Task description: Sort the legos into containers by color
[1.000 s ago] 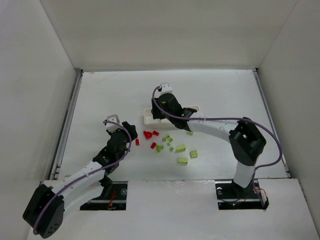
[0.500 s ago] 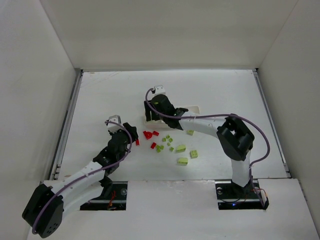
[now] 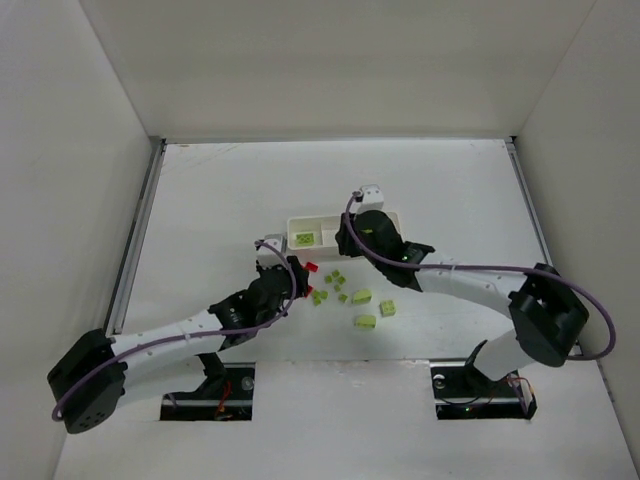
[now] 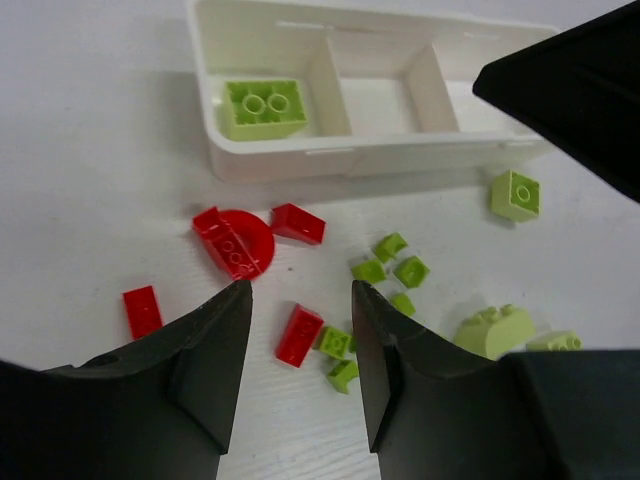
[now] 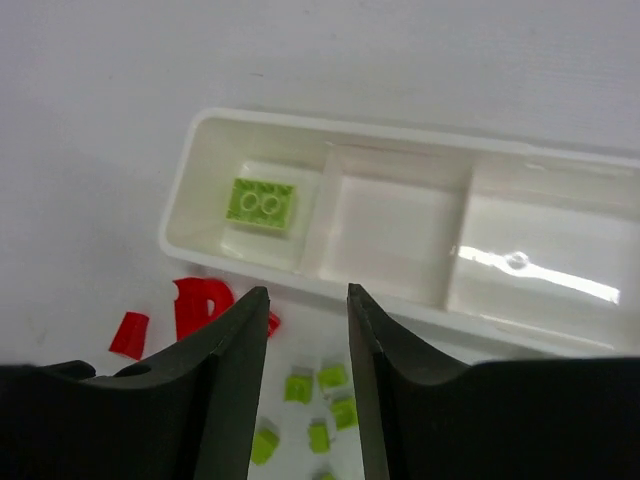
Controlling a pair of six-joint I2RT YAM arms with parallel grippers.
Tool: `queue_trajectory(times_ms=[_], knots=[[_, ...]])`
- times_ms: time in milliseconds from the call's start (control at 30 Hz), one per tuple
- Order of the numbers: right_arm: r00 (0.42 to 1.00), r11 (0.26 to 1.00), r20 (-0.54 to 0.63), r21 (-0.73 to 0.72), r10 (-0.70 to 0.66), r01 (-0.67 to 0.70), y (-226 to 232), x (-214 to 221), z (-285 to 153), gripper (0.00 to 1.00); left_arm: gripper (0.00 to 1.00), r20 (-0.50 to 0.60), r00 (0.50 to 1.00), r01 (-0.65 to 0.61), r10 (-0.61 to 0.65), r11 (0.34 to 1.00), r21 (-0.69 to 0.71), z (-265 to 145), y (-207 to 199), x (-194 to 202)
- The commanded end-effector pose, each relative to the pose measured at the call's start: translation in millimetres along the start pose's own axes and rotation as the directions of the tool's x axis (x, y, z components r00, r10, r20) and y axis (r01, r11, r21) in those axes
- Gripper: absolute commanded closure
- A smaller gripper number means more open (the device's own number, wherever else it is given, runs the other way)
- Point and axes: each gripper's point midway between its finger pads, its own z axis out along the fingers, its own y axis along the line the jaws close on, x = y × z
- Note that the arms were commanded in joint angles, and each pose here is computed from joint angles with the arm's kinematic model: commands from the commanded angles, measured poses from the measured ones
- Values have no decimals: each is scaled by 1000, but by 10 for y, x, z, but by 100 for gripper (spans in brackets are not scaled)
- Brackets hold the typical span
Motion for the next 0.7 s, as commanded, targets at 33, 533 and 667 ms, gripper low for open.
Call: queue_trajectory(times_ms=[33,533,667], knots=[[992,994,83,48,94,-98,-363,35,-255,54,60,-41,999,-34,34,999,-10,87,-212,71],[988,992,88,21,125,-128,-508,232,-441,39,58,-86,995,-70,52,972,-223,372,96,197],[981,991,138,-10,135,-134,-477,19,-557,36,59,-89,994,-80,57,959,-273,454,193,195]])
